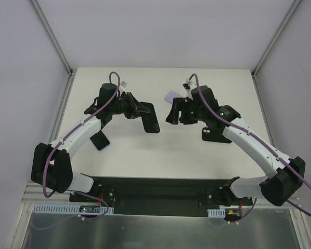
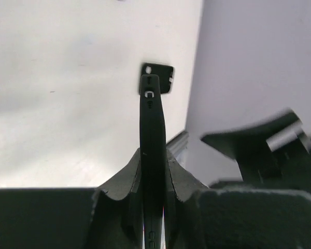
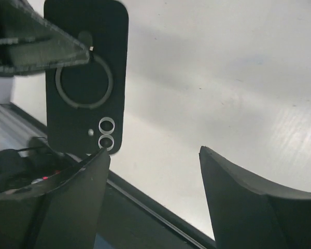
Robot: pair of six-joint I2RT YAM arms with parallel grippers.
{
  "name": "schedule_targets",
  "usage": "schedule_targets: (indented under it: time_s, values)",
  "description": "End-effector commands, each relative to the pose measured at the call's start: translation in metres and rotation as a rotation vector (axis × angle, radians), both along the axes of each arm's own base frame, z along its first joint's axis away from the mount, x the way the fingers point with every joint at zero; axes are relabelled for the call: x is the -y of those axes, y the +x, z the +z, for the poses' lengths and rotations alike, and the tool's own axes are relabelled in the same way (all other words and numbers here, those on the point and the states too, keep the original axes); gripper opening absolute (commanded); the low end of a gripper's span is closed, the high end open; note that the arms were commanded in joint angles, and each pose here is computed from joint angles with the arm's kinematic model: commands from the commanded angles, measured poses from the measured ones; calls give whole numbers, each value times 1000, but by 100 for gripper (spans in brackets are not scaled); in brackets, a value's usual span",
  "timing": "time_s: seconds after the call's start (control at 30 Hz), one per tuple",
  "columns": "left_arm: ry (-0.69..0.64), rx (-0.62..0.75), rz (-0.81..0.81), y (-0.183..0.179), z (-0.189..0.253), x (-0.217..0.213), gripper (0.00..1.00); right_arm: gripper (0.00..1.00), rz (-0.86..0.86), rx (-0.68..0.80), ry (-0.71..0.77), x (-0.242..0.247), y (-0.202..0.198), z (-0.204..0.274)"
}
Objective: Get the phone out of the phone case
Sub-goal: Adjust the phone.
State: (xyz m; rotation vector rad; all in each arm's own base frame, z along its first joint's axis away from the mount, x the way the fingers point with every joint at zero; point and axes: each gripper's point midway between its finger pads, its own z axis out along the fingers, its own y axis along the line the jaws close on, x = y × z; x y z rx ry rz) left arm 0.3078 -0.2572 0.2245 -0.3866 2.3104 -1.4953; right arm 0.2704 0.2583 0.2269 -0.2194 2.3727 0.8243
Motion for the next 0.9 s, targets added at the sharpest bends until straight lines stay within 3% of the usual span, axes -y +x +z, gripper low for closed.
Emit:
schedule_targets:
  time_s: [0.0, 0.2, 0.7, 0.8, 0.87]
  values:
    - [149, -145, 165, 5, -21, -24, 0, 72, -87, 257, -324, 26, -4, 9]
    - [235, -256, 219, 6, -46, -28, 0, 73, 23, 473, -445, -18, -35, 22]
    - [316, -298, 196, -4, -45, -24, 0, 72, 229, 687, -617, -113, -56, -5]
    - [312, -293, 191, -4, -41, -23, 0, 69, 201, 709, -661, -118, -49, -12]
    - [311, -292, 189, -6, -40, -24, 0, 61, 188, 717, -676, -122, -46, -16]
